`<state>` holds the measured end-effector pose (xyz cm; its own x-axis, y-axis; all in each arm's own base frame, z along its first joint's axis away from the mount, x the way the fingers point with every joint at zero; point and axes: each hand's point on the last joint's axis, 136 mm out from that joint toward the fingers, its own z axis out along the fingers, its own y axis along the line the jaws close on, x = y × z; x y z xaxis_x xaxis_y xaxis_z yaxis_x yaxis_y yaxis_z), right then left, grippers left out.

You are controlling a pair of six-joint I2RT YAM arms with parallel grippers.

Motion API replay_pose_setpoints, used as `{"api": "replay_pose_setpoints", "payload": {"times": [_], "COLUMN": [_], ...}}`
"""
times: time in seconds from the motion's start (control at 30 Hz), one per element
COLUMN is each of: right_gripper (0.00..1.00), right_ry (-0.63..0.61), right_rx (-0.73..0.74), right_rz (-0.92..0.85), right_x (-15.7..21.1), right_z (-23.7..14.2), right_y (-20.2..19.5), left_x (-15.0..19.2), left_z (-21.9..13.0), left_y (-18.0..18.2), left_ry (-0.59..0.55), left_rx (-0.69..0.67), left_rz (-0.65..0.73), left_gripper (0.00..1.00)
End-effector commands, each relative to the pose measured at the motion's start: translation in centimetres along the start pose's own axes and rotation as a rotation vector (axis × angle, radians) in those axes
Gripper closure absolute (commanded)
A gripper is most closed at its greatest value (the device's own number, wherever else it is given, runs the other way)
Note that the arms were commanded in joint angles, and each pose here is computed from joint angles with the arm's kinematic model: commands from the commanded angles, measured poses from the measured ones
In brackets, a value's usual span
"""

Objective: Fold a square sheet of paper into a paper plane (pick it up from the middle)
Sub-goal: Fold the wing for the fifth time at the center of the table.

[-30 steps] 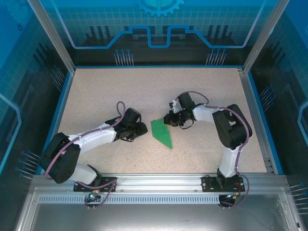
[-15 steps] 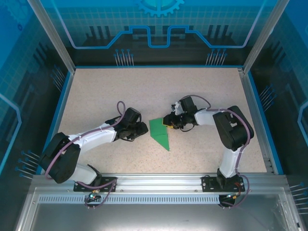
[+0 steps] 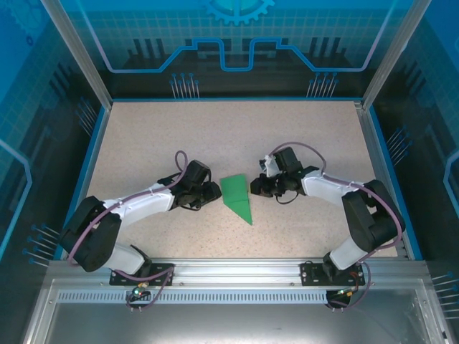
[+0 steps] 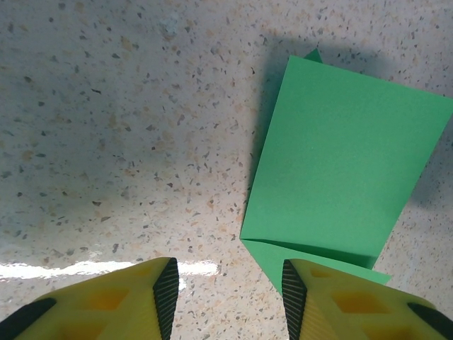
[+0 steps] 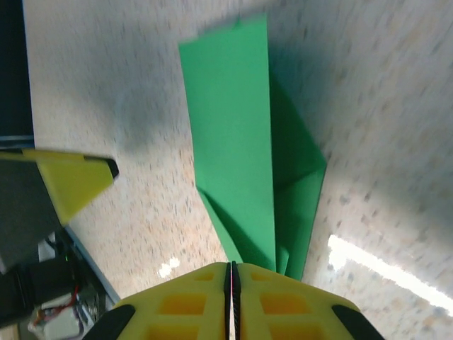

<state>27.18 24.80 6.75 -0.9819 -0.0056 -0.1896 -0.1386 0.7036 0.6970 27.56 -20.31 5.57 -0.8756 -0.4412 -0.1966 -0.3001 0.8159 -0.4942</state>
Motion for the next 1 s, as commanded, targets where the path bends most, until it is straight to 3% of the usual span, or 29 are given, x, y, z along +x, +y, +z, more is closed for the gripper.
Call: {"api": "replay_pose_setpoints", "payload": {"times": [0.0, 0.67, 0.97], "right_gripper": [0.89, 0.88, 0.88], "right_ry": [0.070, 0.105, 0.117], "right_rx": [-0.050, -0.035, 0.001], "right_rz": [-0.001, 0.033, 0.095], "right_x": [2.3, 1.7, 2.0], "right_z": [0.5, 2.9, 3.6], "right_y": [1.1, -0.5, -3.4], "left_x": [-0.4, 0.2, 0.5], "left_z": [0.1, 1.4, 1.9], "left_y": [-1.4, -2.1, -2.5], "left_ry": [0.014, 0.068, 0.091], "left_rx": [0.040, 0.067, 0.083], "left_rz": [0.001, -0.008, -0.008], "left_gripper": [0.54, 0.53, 0.52]}}
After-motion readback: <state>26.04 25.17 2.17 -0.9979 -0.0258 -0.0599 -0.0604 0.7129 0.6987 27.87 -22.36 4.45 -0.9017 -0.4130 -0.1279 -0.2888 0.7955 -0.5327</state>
